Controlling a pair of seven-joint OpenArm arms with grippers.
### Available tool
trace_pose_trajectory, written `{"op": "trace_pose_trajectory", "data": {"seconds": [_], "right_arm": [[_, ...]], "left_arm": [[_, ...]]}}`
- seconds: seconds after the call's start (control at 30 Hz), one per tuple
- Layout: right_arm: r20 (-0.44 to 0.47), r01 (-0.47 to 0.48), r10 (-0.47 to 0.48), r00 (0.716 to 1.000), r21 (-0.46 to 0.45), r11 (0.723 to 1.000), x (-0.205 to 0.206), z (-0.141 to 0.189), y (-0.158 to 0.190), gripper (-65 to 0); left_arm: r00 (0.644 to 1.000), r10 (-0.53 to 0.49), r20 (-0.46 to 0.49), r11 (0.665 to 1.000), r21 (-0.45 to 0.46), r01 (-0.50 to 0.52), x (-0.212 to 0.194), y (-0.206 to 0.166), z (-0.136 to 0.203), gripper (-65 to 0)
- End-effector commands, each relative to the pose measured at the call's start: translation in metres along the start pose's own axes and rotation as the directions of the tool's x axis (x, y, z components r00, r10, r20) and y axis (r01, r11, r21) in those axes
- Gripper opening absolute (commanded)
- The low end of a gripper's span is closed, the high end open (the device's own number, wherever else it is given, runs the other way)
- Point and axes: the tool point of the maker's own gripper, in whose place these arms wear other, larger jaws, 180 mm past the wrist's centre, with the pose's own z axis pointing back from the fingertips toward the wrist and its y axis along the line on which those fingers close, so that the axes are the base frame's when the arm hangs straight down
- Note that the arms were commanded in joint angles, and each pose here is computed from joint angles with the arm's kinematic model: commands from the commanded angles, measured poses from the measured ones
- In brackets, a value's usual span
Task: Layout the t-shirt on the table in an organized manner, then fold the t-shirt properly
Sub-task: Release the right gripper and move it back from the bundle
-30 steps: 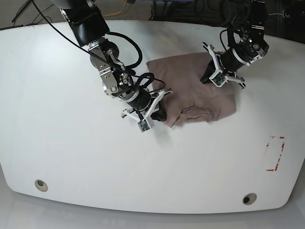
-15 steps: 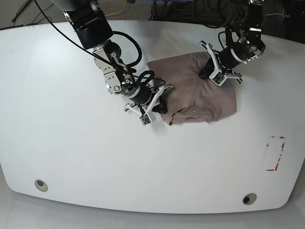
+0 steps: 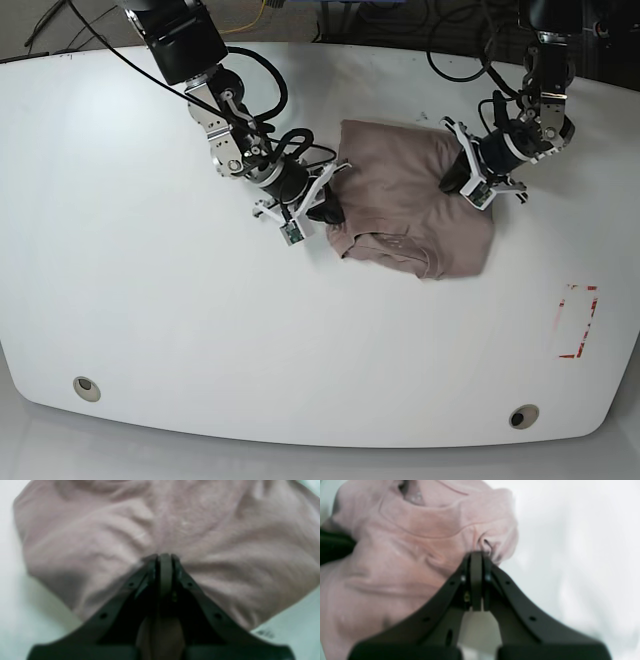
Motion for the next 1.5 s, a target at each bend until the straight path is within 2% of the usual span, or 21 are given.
{"op": "trace_pose_trajectory", "data": {"seconds": [0.0, 0.23, 0.47, 0.7, 0.93, 1.17, 1.3, 1.47], "right_arm": [[-0.043, -0.019, 0.018, 0.999, -0.014, 1.0, -0.005, 0.001, -0.004, -65.0], [0.006, -0.04, 0.04, 0.999, -0.004, 0.999, 0.016, 0.004, 0.002, -65.0], [0.043, -0.111, 0.111, 0.993, 0.011, 0.994, 0.05, 0.018, 0.01, -65.0], [0.07, -0.129, 0.127, 0.989, 0.017, 0.992, 0.063, 0.02, 0.015, -65.0], [0.012, -0.13, 0.131, 0.991, -0.02, 0.991, 0.049, 0.01, -0.004, -65.0], [-0.016, -0.167, 0.166, 0.986, -0.049, 0.985, 0.046, 0.004, -0.012, -65.0], [-0.004, -0.183, 0.183, 0.983, -0.06, 0.981, 0.055, 0.004, -0.017, -65.0], [0.039, -0.147, 0.154, 0.987, -0.144, 0.979, 0.072, 0.023, -0.052, -65.0]], "left_arm": [[0.999, -0.039, -0.016, 0.999, 0.022, 0.039, 0.003, 0.006, 0.006, -65.0], [0.994, -0.097, 0.046, 0.994, 0.044, 0.095, 0.031, 0.004, 0.017, -65.0], [0.979, -0.157, 0.128, 0.985, 0.095, 0.146, 0.067, 0.006, 0.033, -65.0], [0.97, -0.14, 0.2, 0.987, 0.1, 0.122, 0.091, -0.002, 0.027, -65.0], [0.962, -0.117, 0.246, 0.993, 0.043, 0.11, 0.107, -0.027, 0.012, -65.0], [0.965, -0.081, 0.248, 0.995, -0.04, 0.094, 0.105, -0.056, -0.006, -65.0], [0.969, -0.037, 0.246, 0.999, -0.025, 0.045, 0.105, -0.053, -0.015, -65.0], [0.968, -0.006, 0.251, 1.0, 0.002, 0.006, 0.104, -0.043, -0.022, -65.0]]}}
